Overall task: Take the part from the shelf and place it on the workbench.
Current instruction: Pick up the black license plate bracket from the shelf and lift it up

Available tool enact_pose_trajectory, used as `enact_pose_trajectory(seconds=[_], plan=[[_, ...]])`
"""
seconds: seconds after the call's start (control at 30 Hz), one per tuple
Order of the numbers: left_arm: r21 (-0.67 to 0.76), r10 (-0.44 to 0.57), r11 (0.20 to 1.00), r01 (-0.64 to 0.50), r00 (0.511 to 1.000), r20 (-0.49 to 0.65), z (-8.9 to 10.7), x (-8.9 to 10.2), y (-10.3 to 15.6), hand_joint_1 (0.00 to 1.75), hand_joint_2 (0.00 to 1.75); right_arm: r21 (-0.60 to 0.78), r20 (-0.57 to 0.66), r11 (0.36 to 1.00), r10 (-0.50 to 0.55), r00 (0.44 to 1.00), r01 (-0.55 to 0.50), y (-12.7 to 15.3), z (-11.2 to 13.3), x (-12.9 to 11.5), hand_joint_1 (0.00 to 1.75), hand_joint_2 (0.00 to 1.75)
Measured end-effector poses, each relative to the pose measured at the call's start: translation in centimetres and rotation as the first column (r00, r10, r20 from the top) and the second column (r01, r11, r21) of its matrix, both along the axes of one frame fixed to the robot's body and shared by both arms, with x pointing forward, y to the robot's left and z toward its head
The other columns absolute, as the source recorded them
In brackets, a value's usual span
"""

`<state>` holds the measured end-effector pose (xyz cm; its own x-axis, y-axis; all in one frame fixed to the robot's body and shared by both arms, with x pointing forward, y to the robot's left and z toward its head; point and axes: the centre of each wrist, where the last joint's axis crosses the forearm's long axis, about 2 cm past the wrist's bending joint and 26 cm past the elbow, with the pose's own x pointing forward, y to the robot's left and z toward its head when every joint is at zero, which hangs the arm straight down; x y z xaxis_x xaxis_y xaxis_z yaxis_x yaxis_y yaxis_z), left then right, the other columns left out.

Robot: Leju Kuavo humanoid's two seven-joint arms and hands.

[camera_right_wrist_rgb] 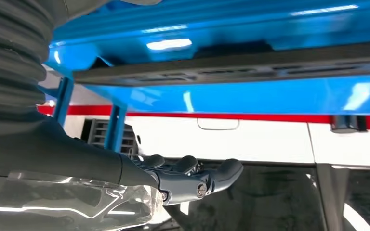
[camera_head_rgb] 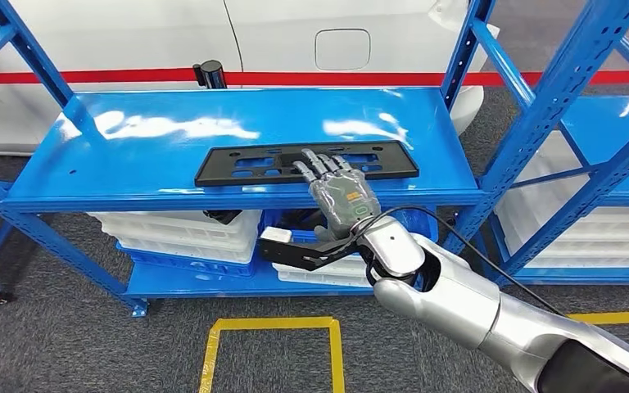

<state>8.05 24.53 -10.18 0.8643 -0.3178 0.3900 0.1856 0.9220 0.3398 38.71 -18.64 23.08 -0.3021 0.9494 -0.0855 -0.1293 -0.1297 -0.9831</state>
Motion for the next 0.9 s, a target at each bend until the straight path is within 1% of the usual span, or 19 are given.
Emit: enact_pose_trajectory(seconds=[0.23,0.6,0.9], plan=[[0.001,-0.006,1.0,0.006,1.0,0.001,0.01,0.02,-0.01,0.0,0.0,-0.011,-0.02,1.0,0.021,1.0,-0.021,0.3,-0.71,-0.43,0.0,1.75],[0.001,-0.016,1.0,0.016,1.0,0.005,0.06,0.23,-0.14,0.0,0.0,-0.002,-0.008,0.999,0.038,0.999,-0.038,0.85,-0.22,-0.43,0.0,1.75],[0.0,-0.006,1.0,0.006,1.0,-0.003,0.04,0.13,-0.16,0.0,0.0,-0.034,0.034,0.999,-0.009,0.999,0.011,0.93,-0.24,-0.41,0.0,1.75]])
